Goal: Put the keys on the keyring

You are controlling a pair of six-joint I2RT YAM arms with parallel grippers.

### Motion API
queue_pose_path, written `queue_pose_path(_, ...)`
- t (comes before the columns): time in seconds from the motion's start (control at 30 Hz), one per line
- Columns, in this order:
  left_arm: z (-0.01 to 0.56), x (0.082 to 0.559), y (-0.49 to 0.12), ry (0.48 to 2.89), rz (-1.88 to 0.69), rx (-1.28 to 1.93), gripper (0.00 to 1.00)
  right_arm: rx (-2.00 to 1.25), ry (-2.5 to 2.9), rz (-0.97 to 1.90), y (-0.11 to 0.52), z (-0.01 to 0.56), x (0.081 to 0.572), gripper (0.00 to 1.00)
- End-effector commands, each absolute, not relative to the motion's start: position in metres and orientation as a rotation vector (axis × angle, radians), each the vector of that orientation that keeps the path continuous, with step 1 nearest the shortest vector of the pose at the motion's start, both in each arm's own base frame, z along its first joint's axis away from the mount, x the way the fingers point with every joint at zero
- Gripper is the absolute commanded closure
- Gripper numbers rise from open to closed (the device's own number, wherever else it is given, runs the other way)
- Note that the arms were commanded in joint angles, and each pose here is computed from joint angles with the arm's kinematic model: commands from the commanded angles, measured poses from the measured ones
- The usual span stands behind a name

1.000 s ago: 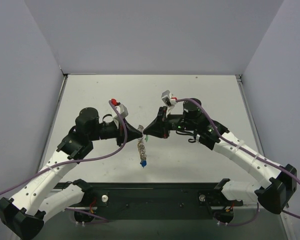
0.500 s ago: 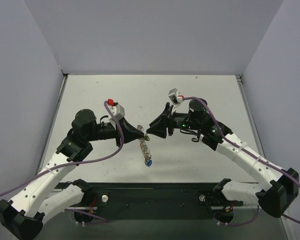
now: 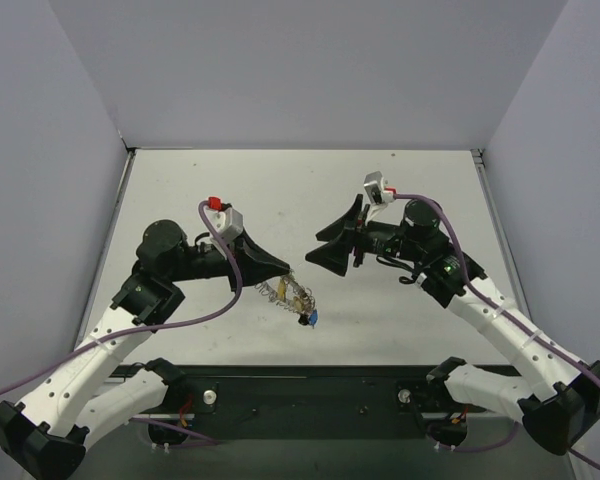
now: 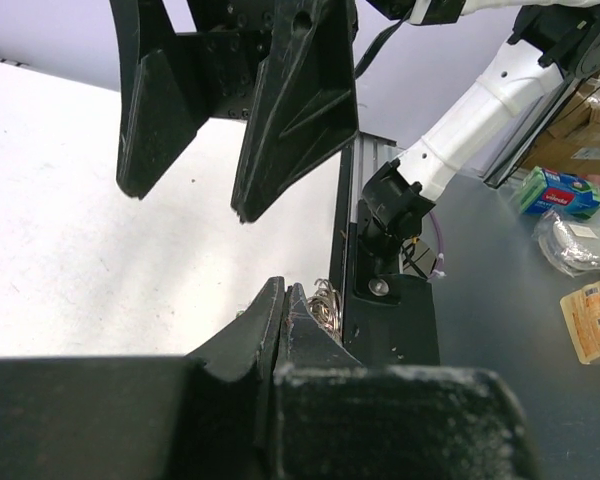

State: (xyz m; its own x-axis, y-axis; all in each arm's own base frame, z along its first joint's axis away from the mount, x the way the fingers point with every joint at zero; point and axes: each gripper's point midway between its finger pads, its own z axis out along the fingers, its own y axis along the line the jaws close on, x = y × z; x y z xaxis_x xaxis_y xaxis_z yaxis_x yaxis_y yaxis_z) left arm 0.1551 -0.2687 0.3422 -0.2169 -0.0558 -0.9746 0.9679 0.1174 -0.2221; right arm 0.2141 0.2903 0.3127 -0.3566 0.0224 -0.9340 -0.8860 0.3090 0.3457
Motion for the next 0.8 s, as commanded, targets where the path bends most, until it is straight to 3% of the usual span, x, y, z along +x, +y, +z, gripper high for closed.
queue_pose_path(0.0,0.374,0.146,-0.27,1.24,-1.306,1.0,1.0,-0.854,1.436,1.207,0.283,0.357,0.204,0.33)
queue_pose_path(0.77,0.38,0.134,-0.274,1.176,-1.39,1.062,1.0,-1.058,1.383,1.322,0.292,0.354,0.174,0.32)
